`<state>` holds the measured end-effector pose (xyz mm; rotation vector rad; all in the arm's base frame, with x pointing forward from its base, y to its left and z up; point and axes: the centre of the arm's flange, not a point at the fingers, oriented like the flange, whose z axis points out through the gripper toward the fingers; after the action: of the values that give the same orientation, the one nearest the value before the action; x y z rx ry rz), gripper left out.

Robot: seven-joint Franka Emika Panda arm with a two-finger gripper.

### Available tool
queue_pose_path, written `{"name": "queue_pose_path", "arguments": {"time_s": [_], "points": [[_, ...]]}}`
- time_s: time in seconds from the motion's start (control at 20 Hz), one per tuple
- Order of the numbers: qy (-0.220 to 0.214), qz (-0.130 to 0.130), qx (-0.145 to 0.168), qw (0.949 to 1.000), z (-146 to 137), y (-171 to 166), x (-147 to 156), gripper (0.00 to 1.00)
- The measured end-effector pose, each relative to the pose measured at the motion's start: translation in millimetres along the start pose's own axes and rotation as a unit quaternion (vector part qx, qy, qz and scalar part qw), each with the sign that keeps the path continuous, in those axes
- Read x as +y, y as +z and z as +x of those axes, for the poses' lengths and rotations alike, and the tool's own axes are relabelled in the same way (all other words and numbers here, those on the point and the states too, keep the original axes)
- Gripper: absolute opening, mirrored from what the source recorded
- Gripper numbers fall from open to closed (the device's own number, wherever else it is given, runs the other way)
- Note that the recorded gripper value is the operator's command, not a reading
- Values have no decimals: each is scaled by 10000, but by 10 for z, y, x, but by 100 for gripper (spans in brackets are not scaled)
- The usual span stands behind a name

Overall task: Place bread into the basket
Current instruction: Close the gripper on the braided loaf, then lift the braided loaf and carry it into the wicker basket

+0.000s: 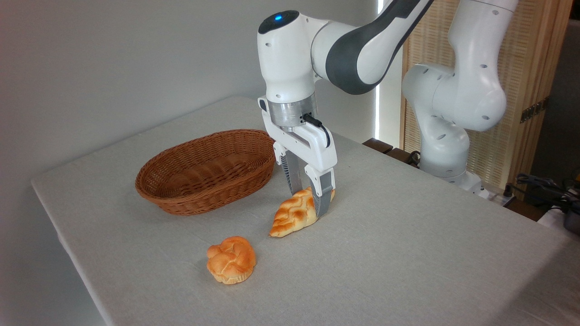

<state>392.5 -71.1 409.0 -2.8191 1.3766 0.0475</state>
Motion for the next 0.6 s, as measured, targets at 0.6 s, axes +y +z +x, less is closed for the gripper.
{"name": "queue_pose_path", "arguments": {"time_s": [0.6], "points": [[18, -16, -14, 10000, 1, 17, 0, 36]]}}
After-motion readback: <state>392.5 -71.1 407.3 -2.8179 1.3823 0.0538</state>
